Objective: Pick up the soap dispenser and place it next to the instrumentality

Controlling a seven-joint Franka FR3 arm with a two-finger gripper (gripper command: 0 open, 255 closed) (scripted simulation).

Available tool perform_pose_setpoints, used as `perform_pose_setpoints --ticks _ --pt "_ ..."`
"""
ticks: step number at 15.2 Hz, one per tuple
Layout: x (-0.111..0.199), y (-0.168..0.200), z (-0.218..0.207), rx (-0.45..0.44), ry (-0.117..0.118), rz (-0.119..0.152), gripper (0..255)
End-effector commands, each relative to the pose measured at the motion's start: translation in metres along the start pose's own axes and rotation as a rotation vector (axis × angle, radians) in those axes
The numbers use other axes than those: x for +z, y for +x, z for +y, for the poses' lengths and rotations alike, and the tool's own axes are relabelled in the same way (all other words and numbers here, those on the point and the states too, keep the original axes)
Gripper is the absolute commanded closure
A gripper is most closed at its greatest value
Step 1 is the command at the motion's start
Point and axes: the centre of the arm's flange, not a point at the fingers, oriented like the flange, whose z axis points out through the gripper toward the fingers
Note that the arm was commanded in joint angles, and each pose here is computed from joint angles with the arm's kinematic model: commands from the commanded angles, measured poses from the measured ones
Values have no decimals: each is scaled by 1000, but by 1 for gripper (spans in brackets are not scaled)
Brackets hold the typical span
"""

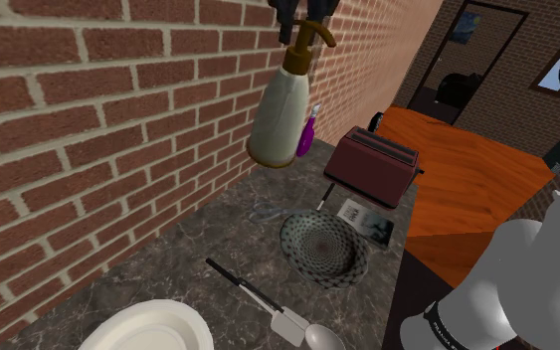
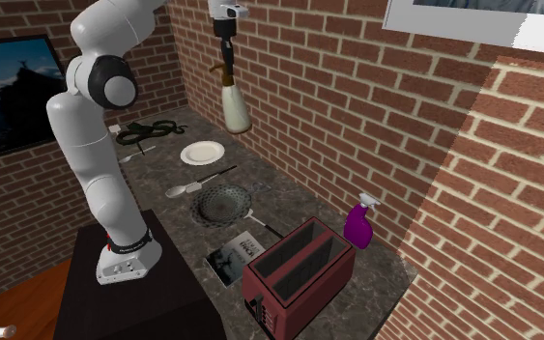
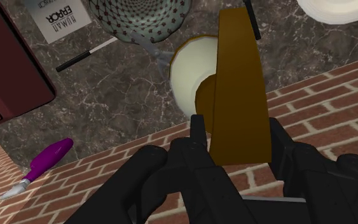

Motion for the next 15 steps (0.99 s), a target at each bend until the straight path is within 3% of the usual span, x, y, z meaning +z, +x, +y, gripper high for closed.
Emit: perform_pose_setpoints --ticks 1,15 --pt "10 -1 0 1 0 1 255" --pt "84 -1 -4 1 0 1 255"
